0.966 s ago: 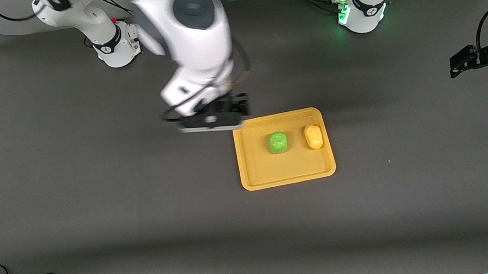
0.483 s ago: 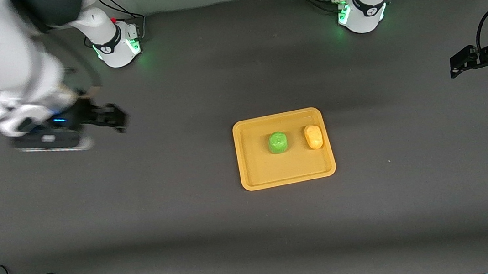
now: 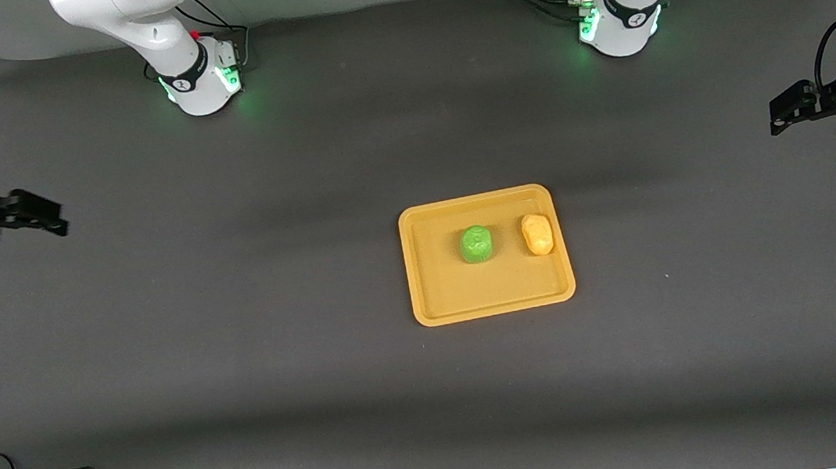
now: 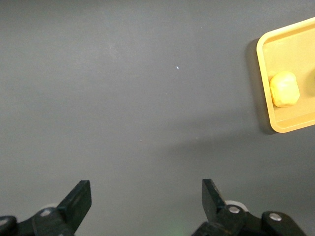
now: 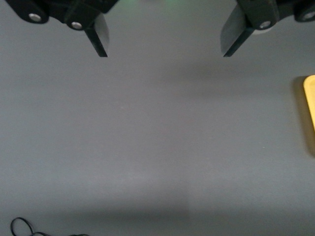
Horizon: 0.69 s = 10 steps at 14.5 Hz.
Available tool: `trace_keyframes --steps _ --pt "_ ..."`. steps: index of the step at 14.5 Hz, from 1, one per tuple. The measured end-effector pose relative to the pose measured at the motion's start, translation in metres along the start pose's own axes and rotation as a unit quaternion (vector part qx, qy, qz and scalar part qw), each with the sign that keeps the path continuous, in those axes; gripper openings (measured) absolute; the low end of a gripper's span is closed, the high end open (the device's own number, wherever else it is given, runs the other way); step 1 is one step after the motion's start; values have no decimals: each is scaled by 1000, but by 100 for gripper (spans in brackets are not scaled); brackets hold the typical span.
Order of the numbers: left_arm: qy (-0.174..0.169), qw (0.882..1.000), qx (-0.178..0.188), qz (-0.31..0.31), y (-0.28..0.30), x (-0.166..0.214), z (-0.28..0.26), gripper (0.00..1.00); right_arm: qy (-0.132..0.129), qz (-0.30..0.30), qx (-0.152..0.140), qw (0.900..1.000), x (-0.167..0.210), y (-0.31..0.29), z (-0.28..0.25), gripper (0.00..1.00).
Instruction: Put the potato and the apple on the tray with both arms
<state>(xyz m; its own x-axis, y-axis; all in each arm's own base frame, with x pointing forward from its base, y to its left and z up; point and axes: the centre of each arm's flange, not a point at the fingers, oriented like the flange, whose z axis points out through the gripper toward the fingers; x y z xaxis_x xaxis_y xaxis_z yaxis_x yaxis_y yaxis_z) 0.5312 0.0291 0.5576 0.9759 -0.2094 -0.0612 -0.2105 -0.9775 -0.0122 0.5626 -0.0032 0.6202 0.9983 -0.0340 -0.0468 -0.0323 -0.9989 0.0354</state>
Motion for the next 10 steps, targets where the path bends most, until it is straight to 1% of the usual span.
trace_keyframes --steps 3,10 --pt "0 1000 0 0 0 0 0 100 -3 -1 5 1000 0 17 3 100" --pt "0 1000 0 0 0 0 0 100 -3 -7 10 1000 0 10 3 100"
